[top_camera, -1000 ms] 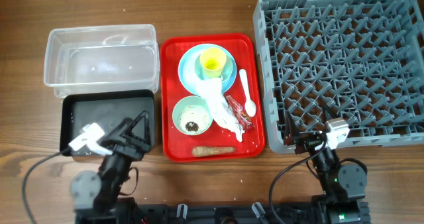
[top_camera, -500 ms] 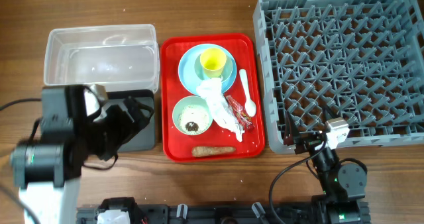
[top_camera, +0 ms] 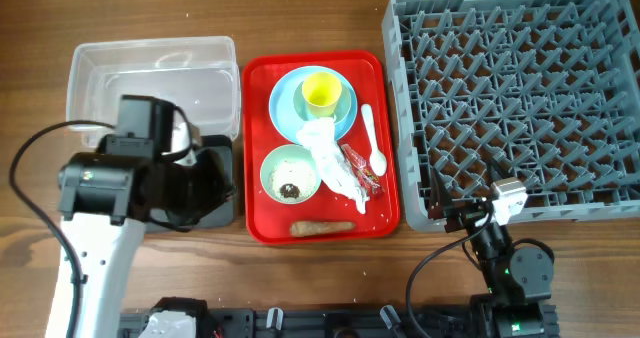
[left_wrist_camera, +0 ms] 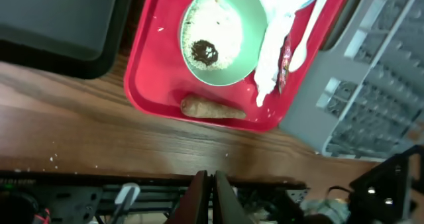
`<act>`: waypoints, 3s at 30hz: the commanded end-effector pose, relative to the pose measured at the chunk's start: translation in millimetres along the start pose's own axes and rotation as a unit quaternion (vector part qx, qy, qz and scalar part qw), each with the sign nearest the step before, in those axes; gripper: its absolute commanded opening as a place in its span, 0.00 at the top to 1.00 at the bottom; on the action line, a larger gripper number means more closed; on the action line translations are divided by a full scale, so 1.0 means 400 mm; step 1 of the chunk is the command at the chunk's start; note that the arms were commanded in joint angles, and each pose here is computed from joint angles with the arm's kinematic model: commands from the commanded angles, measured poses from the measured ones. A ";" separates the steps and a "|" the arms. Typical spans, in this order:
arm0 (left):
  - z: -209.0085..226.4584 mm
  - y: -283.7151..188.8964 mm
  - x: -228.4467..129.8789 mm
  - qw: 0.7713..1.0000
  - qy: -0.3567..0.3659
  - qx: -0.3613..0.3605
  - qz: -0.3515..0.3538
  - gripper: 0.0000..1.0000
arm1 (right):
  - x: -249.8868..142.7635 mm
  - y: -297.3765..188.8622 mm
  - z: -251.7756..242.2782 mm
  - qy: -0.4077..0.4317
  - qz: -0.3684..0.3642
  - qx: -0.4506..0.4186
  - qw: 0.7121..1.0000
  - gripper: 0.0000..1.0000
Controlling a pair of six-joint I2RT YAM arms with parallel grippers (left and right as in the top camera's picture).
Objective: Sort waste into correct bins and load items into the dishwasher rack
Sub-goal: 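Move the left gripper over the red tray toward the green bowl, then grasp the rim of the green rice bowl with the left gripper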
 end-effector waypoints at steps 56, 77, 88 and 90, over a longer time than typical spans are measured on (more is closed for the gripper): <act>-0.259 0.585 -0.126 0.960 0.212 0.181 -0.034 0.96 | 0.002 0.000 0.001 -0.002 -0.003 0.002 1.000 0.00; -0.190 0.579 -0.096 0.921 0.221 0.309 -0.080 0.96 | 0.002 0.000 0.001 -0.003 -0.003 0.002 1.000 0.00; -0.261 0.513 -0.111 0.953 0.205 0.220 -0.029 0.95 | 0.002 0.000 0.001 -0.002 -0.003 0.002 1.000 0.00; -0.281 0.463 -0.103 0.959 0.201 0.194 -0.046 0.90 | 0.002 0.000 0.001 -0.003 -0.003 0.002 1.000 0.00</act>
Point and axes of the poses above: each gripper's point midway between its finger pads, its own y axis out along the fingers, its own z axis along the line the jaws close on, x = y × z, the point moved 10 cm from there along -y, back along the fingers, and after that the axes turned 5 degrees about y, right-handed, at the moved point
